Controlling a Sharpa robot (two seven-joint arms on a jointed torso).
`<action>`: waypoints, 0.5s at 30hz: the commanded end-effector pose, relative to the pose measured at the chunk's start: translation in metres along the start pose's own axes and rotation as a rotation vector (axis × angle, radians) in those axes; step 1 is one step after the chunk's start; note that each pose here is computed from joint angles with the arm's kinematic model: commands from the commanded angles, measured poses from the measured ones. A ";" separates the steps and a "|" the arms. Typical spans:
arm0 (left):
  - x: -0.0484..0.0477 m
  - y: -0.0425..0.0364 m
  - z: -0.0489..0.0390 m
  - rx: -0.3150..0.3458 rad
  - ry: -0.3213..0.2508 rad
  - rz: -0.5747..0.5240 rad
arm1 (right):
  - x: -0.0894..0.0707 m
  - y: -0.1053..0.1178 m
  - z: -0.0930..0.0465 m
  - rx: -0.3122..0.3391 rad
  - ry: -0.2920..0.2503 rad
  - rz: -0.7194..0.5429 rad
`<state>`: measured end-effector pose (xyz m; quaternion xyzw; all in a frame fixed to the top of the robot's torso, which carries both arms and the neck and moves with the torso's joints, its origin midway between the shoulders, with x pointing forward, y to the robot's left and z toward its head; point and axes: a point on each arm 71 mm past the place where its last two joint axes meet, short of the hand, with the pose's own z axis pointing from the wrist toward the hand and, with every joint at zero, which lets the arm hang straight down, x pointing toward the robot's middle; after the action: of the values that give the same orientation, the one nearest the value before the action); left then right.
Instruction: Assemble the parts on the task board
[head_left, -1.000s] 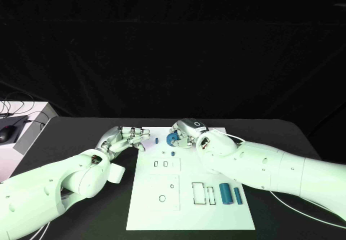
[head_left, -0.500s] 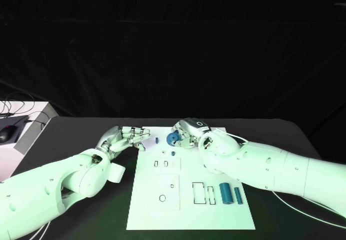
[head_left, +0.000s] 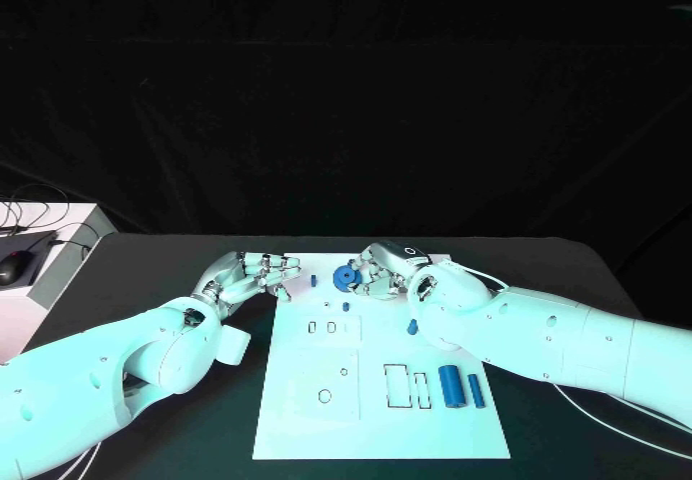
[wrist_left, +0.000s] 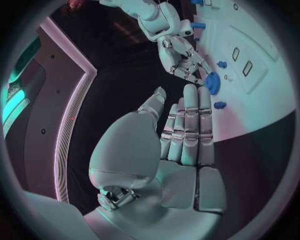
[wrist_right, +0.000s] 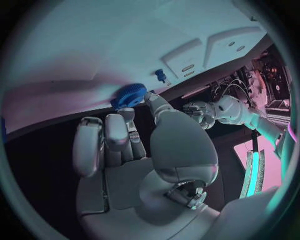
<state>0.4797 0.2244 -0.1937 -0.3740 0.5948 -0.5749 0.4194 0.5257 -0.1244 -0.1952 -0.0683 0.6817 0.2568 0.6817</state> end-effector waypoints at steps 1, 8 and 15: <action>0.0021 -0.0010 0.0006 0.010 0.016 -0.005 | 0.003 0.000 0.000 -0.002 0.032 0.027; 0.0018 -0.0009 0.0006 0.010 0.015 -0.004 | 0.006 -0.003 0.000 0.009 0.066 0.024; 0.0019 -0.0009 0.0005 0.011 0.015 -0.004 | 0.009 -0.005 -0.001 0.021 0.096 0.014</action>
<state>0.4801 0.2249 -0.1939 -0.3744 0.5947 -0.5743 0.4199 0.5279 -0.1270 -0.1973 -0.0607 0.6970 0.2563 0.6669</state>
